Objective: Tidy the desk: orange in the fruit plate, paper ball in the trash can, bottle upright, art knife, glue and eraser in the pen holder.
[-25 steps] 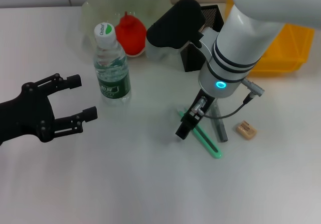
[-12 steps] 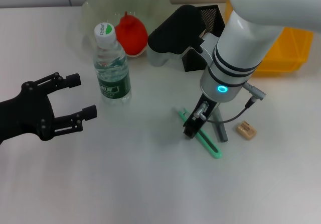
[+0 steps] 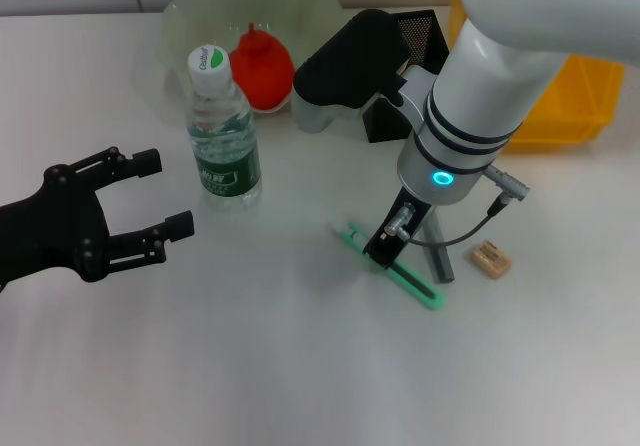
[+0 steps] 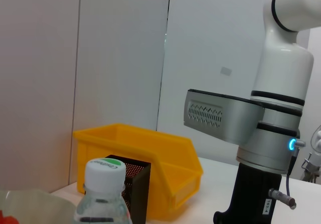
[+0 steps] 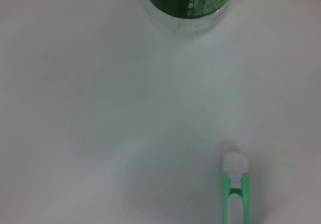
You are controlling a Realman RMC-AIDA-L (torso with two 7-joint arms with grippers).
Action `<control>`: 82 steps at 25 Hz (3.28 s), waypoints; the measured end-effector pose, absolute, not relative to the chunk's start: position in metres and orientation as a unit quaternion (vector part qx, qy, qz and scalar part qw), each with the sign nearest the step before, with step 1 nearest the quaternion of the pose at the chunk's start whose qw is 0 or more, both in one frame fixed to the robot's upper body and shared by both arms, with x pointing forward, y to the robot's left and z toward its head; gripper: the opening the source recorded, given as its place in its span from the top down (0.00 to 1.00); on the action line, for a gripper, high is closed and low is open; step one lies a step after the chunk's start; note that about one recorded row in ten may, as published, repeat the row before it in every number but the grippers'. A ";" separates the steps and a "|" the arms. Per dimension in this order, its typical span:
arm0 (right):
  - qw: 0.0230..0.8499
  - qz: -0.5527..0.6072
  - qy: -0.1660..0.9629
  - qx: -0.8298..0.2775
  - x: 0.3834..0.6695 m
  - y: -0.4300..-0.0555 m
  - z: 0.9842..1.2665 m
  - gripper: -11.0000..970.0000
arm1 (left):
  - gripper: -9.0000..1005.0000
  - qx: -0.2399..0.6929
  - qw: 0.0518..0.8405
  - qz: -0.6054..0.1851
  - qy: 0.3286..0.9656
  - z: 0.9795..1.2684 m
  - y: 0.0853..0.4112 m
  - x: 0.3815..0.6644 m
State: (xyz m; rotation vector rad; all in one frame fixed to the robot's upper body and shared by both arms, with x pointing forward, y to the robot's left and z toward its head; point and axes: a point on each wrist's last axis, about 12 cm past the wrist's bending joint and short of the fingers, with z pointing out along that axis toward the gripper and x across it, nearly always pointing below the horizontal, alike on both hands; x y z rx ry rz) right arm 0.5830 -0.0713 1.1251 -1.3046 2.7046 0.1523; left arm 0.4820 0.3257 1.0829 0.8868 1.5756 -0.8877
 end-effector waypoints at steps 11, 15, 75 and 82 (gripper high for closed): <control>0.073 0.058 0.897 -0.433 0.580 -0.073 1.129 0.93 | 0.16 0.368 0.533 -0.375 0.663 1.079 0.326 0.480; 0.081 0.060 0.897 -0.429 0.582 -0.072 1.129 0.90 | 0.16 0.368 0.534 -0.374 0.663 1.078 0.326 0.479; 0.409 0.086 0.840 -0.345 0.599 -0.143 1.243 0.83 | 0.16 0.362 0.531 -0.379 0.665 1.076 0.324 0.479; 0.476 0.080 0.813 -0.326 0.615 -0.143 1.225 0.83 | 0.16 0.362 0.532 -0.381 0.664 1.076 0.321 0.480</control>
